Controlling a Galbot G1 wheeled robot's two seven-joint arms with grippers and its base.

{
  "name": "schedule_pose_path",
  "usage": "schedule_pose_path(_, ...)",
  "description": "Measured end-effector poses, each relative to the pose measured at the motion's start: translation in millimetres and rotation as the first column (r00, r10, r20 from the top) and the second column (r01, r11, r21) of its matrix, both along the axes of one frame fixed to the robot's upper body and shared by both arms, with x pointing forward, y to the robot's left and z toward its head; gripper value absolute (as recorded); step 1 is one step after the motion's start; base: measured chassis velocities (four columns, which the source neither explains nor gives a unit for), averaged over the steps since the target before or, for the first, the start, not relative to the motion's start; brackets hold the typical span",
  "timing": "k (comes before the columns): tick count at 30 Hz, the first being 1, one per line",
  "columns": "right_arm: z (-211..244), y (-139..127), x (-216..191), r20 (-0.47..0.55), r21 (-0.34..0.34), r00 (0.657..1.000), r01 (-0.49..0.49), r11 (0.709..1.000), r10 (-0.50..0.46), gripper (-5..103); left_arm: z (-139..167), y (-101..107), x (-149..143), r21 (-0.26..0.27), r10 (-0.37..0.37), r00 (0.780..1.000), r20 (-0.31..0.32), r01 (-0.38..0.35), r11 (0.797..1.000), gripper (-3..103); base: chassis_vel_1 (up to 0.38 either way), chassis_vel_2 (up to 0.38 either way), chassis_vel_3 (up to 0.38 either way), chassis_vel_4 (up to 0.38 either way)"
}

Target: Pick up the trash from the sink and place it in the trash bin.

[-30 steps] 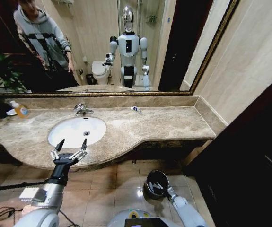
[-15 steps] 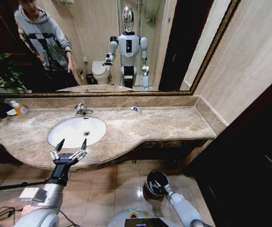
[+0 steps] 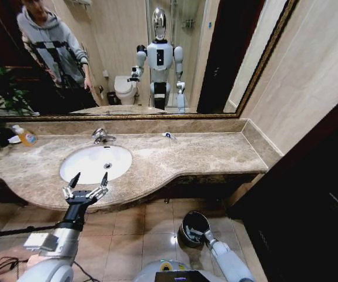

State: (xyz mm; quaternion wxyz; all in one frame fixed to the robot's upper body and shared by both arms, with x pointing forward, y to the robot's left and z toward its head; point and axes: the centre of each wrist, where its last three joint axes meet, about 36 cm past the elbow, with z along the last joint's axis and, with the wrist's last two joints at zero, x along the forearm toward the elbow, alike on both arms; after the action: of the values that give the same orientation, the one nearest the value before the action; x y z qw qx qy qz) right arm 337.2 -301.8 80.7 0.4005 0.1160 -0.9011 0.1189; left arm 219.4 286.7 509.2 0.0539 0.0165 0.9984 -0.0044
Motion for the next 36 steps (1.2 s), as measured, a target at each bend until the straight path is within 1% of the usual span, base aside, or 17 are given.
schedule_pose_path(1, 0, 0, 0, 0.0, 0.0, 1.0, 0.0, 1.0, 0.0, 78, 0, 0, 0, 0.0, 0.0, 1.0, 0.0, 0.0, 1.0, 100, 0.0, 0.0, 0.0, 0.0)
schedule_pose_path(3, 13, -6, -7, 0.05, 0.028, 0.997, 0.053, 0.998, -0.055, 89, 0, 0, 0, 0.0, 0.0, 1.0, 0.0, 0.0, 1.0, 100, 0.0, 0.0, 0.0, 0.0)
schedule_pose_path(5, 17, -9, -9, 0.063, 0.037, 0.995, 0.07, 0.997, -0.072, 89, 0, 0, 0, 0.0, 0.0, 1.0, 0.0, 0.0, 1.0, 100, 0.0, 0.0, 0.0, 0.0)
schedule_pose_path(7, 41, -21, -21, 0.122, 0.105, 0.982, 0.134, 0.985, -0.146, 97, 0, 0, 0, 0.0, 0.0, 1.0, 0.0, 0.0, 1.0, 100, 0.0, 0.0, 0.0, 0.0)
schedule_pose_path(8, 41, -21, -21, 0.122, 0.105, 0.982, 0.134, 0.985, -0.146, 97, 0, 0, 0, 0.0, 0.0, 1.0, 0.0, 0.0, 1.0, 100, 0.0, 0.0, 0.0, 0.0)
schedule_pose_path(10, 70, -31, -34, 0.175, 0.151, 0.968, 0.155, 0.976, -0.181, 99, 0, 0, 0, 0.0, 0.0, 1.0, 0.0, 0.0, 1.0, 100, 0.0, 0.0, 0.0, 0.0)
schedule_pose_path(13, 88, -39, -44, 0.219, 0.149, 0.96, 0.145, 0.978, -0.175, 100, 0, 0, 0, 0.0, 0.0, 1.0, 0.0, 0.0, 1.0, 100, 0.0, 0.0, 0.0, 0.0)
schedule_pose_path(16, 114, -49, -62, 0.292, 0.15, 0.941, 0.131, 0.98, -0.171, 100, 0, 0, 0, 0.0, 0.0, 1.0, 0.0, 0.0, 1.0, 100, 0.0, 0.0, 0.0, 0.0)
schedule_pose_path(18, 123, -51, -69, 0.311, 0.153, 0.934, 0.132, 0.979, -0.175, 100, 0, 0, 0, 0.0, 0.0, 1.0, 0.0, 0.0, 1.0, 100, 0.0, 0.0, 0.0, 0.0)
schedule_pose_path(21, 150, -52, -82, 0.372, 0.165, 0.908, 0.139, 0.976, -0.192, 100, 0, 0, 0, 0.0, 0.0, 1.0, 0.0, 0.0, 1.0, 100, 0.0, 0.0, 0.0, 0.0)
schedule_pose_path(22, 150, -52, -82, 0.372, 0.165, 0.908, 0.139, 0.976, -0.192, 100, 0, 0, 0, 0.0, 0.0, 1.0, 0.0, 0.0, 1.0, 100, 0.0, 0.0, 0.0, 0.0)
schedule_pose_path(25, 194, -52, -94, 0.463, 0.189, 0.86, 0.14, 0.972, -0.214, 100, 0, 0, 0, 0.0, 0.0, 1.0, 0.0, 0.0, 1.0, 100, 0.0, 0.0, 0.0, 0.0)
schedule_pose_path(27, 202, -51, -96, 0.475, 0.193, 0.853, 0.138, 0.971, -0.215, 100, 0, 0, 0, 0.0, 0.0, 1.0, 0.0, 0.0, 1.0, 100, 0.0, 0.0, 0.0, 0.0)
schedule_pose_path(31, 268, -36, -99, 0.567, 0.265, 0.789, 0.1, 0.959, -0.238, 100, 0, 0, 0, 0.0, 0.0, 1.0, 0.0, 0.0, 1.0, 100, 0.0, 0.0, 0.0, 0.0)
schedule_pose_path(32, 268, -36, -99, 0.567, 0.265, 0.789, 0.1, 0.959, -0.238, 100, 0, 0, 0, 0.0, 0.0, 1.0, 0.0, 0.0, 1.0, 100, 0.0, 0.0, 0.0, 0.0)
schedule_pose_path(33, 282, -31, -96, 0.585, 0.285, 0.774, 0.085, 0.955, -0.244, 100, 0, 0, 0, 0.0, 0.0, 1.0, 0.0, 0.0, 1.0, 100, 0.0, 0.0, 0.0, 0.0)
schedule_pose_path(36, 303, -23, -88, 0.606, 0.306, 0.76, 0.052, 0.951, -0.237, 100, 0, 0, 0, 0.0, 0.0, 1.0, 0.0, 0.0, 1.0, 100, 0.0, 0.0, 0.0, 0.0)
